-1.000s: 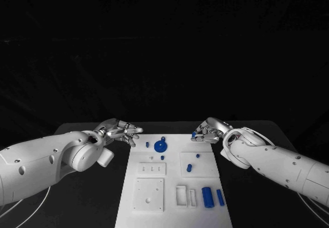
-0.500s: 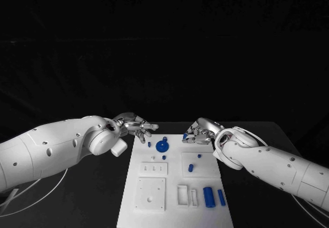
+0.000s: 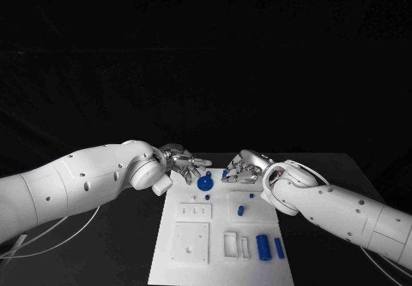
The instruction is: Assemble the parts on the task board
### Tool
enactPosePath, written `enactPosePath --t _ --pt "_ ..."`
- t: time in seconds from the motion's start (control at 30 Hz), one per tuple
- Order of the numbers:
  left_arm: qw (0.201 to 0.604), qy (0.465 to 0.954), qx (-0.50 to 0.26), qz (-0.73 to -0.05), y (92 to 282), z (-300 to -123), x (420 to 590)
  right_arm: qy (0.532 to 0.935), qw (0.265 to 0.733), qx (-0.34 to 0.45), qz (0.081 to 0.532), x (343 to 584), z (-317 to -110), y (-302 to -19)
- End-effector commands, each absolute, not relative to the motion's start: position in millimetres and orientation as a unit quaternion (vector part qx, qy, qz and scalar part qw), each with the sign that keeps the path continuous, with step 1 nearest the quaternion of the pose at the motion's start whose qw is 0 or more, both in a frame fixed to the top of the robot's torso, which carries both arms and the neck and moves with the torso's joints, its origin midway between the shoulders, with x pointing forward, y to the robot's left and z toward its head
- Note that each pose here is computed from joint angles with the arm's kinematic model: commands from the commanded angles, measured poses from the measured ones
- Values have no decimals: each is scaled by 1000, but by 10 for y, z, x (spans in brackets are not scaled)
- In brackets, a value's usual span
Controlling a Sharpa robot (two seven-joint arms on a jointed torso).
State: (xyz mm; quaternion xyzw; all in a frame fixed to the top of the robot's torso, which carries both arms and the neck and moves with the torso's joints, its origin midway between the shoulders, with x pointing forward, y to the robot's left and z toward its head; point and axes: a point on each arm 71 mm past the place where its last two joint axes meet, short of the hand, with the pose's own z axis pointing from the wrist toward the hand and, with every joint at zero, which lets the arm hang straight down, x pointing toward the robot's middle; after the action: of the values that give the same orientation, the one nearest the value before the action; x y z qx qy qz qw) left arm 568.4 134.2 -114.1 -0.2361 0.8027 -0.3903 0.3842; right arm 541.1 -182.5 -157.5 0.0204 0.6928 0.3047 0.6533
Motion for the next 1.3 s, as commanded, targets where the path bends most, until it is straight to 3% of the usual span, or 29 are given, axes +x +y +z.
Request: enactPosePath --t 0.03,0.5,1.3 --pt "386 821 -221 -359 1304 -1147 5682 699 648 11 303 5395 -1582 -1768" --pt "377 845 -191 -328 1147 -1184 5670 698 643 5 315 5353 -1561 -1619" --pt "358 857 -169 -329 1036 -1204 5660 701 635 -8 325 5308 -1546 -1464"
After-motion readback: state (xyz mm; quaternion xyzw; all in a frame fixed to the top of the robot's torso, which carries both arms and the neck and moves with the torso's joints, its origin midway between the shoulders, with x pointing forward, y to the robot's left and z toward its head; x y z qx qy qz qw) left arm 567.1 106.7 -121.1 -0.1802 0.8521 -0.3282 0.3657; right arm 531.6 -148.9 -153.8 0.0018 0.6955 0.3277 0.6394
